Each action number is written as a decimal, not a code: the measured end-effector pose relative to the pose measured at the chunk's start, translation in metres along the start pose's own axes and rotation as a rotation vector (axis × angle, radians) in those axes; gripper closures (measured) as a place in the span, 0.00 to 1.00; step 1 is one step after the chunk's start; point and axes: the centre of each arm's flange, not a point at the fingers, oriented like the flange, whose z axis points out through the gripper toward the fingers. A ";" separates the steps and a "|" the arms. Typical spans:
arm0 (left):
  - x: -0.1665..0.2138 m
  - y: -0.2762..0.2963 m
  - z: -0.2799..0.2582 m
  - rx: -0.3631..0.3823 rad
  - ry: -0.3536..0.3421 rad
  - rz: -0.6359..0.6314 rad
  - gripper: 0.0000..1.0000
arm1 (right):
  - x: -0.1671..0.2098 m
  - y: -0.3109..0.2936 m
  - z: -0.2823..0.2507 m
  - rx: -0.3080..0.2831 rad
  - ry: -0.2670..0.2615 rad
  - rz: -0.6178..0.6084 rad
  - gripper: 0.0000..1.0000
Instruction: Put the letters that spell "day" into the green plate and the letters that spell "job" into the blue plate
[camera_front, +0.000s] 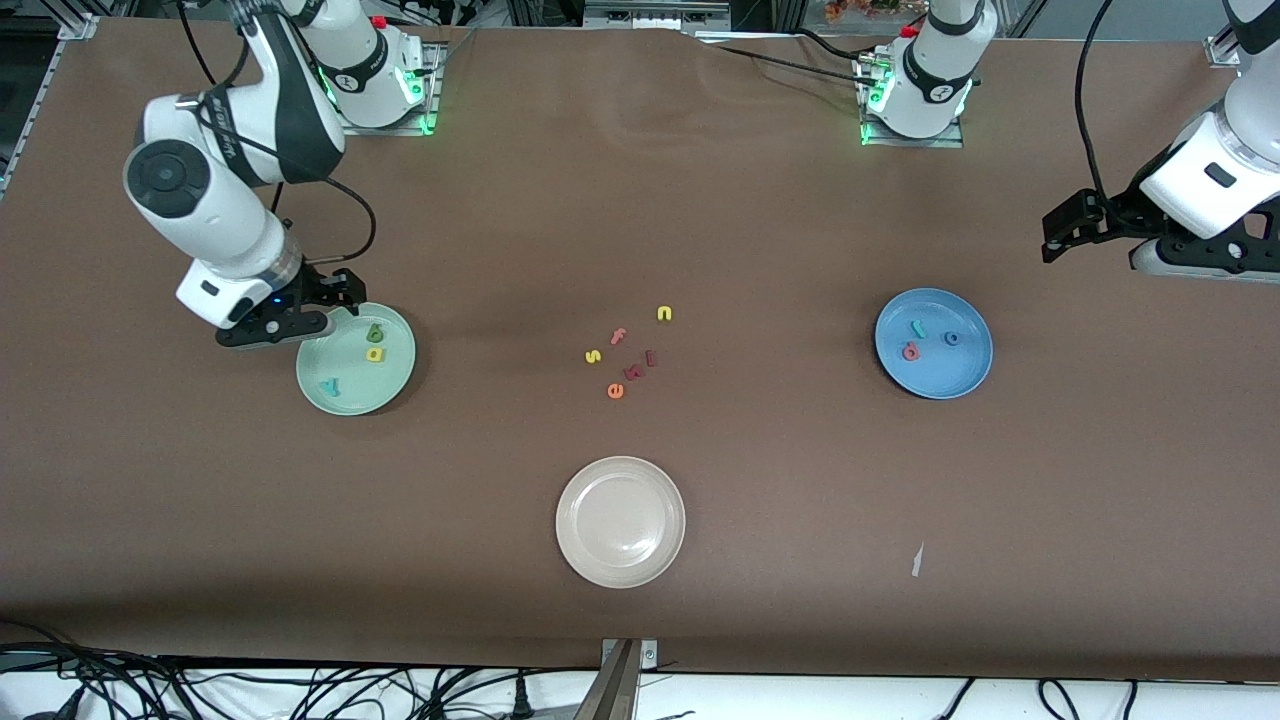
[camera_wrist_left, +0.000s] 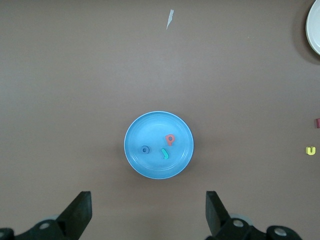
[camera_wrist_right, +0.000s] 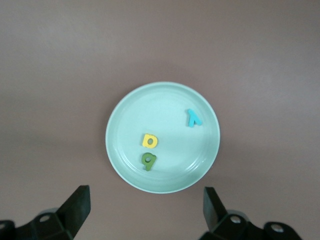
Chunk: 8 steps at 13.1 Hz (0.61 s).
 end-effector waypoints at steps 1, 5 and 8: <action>0.000 0.000 0.000 0.000 0.000 0.000 0.00 | 0.005 0.003 -0.022 0.000 -0.002 0.007 0.00; 0.000 0.000 0.000 0.000 0.000 0.000 0.00 | 0.010 0.013 -0.122 0.065 -0.052 0.055 0.00; 0.000 0.000 0.000 0.000 0.000 0.000 0.00 | 0.001 0.040 -0.173 0.129 -0.074 0.104 0.00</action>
